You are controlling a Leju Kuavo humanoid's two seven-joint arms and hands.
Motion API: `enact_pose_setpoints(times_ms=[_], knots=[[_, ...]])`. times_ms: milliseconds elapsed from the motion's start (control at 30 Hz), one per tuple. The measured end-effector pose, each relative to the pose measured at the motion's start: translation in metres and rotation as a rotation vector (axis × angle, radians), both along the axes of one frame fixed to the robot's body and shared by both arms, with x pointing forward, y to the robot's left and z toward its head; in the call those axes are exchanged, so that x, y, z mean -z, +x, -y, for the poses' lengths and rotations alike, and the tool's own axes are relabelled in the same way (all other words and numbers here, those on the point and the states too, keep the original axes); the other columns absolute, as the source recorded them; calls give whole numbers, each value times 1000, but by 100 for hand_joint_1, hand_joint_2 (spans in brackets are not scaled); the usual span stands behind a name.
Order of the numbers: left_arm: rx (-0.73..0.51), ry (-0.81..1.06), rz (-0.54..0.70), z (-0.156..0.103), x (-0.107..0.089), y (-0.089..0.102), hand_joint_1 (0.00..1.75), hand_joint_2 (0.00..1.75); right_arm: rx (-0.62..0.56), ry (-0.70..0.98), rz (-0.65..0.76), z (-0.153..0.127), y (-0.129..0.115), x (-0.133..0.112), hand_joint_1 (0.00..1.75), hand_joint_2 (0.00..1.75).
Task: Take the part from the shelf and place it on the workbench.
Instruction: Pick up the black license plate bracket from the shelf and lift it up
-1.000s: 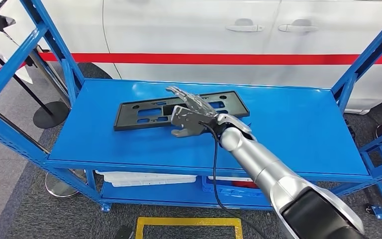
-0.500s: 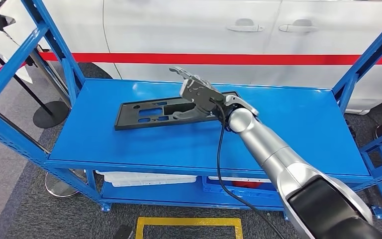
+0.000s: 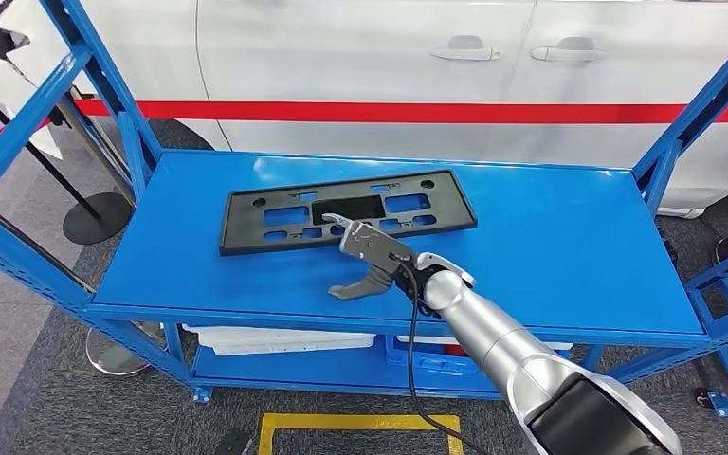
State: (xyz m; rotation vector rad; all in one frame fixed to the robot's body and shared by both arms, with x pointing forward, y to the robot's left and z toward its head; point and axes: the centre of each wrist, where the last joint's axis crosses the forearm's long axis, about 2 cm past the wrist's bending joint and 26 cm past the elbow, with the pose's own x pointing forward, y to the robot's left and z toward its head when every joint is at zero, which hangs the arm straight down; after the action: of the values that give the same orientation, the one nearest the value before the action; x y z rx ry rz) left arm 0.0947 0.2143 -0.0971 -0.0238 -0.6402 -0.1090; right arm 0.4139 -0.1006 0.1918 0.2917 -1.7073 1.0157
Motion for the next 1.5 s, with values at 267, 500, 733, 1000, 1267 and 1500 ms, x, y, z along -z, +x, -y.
enact_pose_setpoints(times_ms=[267, 500, 733, 1000, 1267, 1500], knots=[[1, 3, -10, 0, 0, 1, 0, 0, 2, -7, -24, 3, 0, 5, 0, 175], [2, 0, -10, 0, 0, 1, 0, 0, -1, -11, -25, 3, -1, 6, 0, 175], [2, -3, -7, 0, 0, 1, 0, 0, -8, 17, 23, 0, 0, 0, 0, 175], [4, -6, -8, 0, -1, 2, 0, 0, -41, 32, 65, -9, 4, -24, 0, 175], [3, -17, -12, 0, -1, 3, 0, 0, -51, 14, 62, -13, 2, -26, 0, 175], [-16, -26, -11, 0, -1, 3, 0, 0, 91, -232, 490, -18, -4, -20, 0, 175]])
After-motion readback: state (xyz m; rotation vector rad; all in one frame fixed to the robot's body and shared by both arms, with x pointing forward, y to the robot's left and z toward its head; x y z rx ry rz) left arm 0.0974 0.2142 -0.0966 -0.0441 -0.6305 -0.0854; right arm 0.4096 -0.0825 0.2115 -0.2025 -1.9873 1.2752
